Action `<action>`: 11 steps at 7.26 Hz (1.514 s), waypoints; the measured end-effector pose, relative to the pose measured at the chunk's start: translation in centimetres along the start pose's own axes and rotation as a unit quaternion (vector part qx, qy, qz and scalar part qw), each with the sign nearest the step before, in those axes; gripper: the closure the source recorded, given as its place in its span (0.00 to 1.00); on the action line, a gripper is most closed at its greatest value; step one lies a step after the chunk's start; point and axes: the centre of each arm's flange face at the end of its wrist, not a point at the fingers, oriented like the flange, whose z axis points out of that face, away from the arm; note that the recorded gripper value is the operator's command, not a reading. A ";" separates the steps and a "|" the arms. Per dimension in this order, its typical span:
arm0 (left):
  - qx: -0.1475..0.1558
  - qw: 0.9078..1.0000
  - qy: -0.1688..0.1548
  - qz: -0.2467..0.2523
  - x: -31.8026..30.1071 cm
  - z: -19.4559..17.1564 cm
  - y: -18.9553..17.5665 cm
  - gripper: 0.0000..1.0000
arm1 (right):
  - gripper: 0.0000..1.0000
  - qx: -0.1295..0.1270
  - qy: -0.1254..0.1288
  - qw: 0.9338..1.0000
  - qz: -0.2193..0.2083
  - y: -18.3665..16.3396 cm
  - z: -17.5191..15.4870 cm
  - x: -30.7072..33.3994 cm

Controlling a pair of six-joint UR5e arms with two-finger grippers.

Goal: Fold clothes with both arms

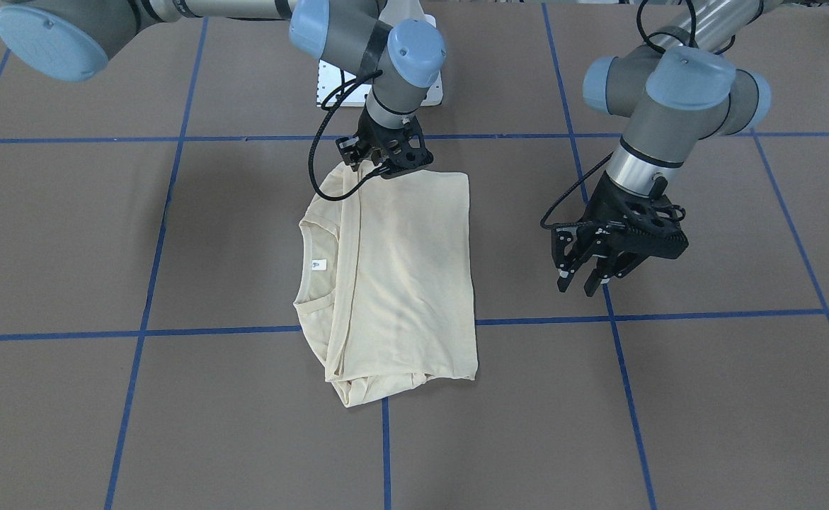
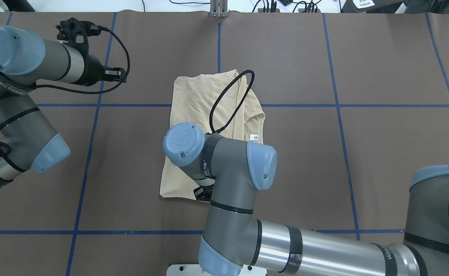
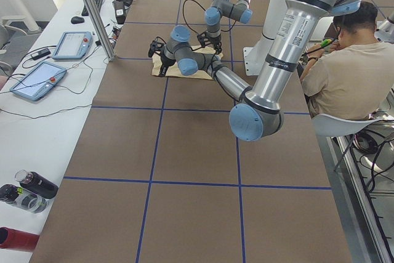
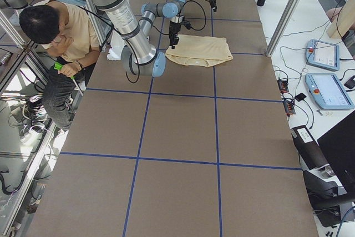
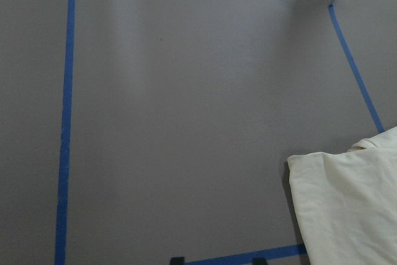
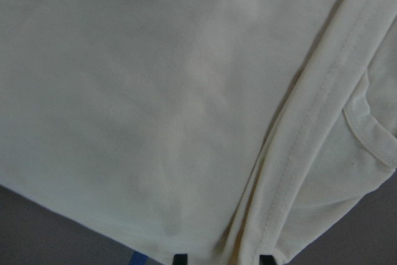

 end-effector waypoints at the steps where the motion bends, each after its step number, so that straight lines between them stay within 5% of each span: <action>1: 0.000 1.000 0.000 -0.001 0.0 0.0 0.0 0.53 | 0.54 -0.003 0.010 1.000 -0.003 0.3 0.4 -0.5; 3: 0.000 1.000 -0.001 -0.003 -0.1 0.1 0.0 0.53 | 0.56 -0.008 0.027 1.000 -0.003 0.6 0.8 -0.5; 5: 0.000 1.000 -0.001 -0.004 -0.1 0.1 0.0 0.53 | 0.91 -0.012 0.041 0.999 -0.003 0.9 0.9 -0.5; 7: 0.000 1.000 -0.001 -0.005 0.0 0.0 0.0 0.53 | 1.00 -0.014 0.046 0.999 -0.006 1.3 1.4 -0.8; 11: 0.001 1.000 0.000 -0.005 0.0 0.0 0.0 0.53 | 1.00 -0.022 0.062 0.998 -0.013 2.4 0.9 0.2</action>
